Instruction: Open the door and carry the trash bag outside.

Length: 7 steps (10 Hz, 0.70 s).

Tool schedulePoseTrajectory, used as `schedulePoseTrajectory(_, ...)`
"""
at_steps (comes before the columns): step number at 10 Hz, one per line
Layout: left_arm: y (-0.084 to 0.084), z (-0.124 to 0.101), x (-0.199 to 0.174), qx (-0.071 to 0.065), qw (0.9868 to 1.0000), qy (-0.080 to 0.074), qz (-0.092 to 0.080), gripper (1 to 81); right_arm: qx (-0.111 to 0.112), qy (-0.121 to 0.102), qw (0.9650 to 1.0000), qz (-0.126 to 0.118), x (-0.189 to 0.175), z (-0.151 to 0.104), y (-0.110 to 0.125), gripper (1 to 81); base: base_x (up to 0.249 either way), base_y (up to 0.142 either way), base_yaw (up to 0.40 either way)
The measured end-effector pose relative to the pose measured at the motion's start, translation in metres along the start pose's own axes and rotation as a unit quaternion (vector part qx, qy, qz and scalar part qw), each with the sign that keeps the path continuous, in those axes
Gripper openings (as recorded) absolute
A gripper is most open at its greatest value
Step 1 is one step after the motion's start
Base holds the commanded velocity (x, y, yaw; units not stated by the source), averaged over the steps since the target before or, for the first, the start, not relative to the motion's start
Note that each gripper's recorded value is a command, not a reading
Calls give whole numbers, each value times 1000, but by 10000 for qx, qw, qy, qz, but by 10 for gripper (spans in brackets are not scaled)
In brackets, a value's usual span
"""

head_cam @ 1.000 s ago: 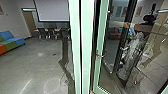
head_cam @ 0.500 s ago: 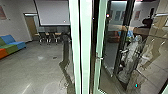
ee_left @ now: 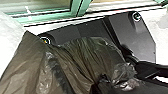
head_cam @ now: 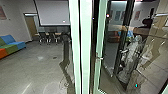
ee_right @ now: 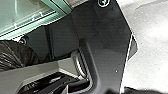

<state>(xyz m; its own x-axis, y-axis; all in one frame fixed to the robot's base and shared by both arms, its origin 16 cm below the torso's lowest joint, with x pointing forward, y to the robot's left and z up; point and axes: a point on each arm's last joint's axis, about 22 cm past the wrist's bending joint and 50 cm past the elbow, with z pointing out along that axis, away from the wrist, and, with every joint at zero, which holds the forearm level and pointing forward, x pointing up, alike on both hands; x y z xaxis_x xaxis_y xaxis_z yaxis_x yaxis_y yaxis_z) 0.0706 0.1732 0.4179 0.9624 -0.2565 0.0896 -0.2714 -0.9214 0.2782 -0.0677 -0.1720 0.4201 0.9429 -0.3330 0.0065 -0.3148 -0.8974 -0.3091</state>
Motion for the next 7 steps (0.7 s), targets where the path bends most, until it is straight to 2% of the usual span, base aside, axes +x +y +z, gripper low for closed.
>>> schedulePoseTrajectory(7, 0, 0, 0, 1, 10000, -2, 0, 10, 19, -2, 10000, -1, 0, 1, -3, 811, 0, 0, 0)
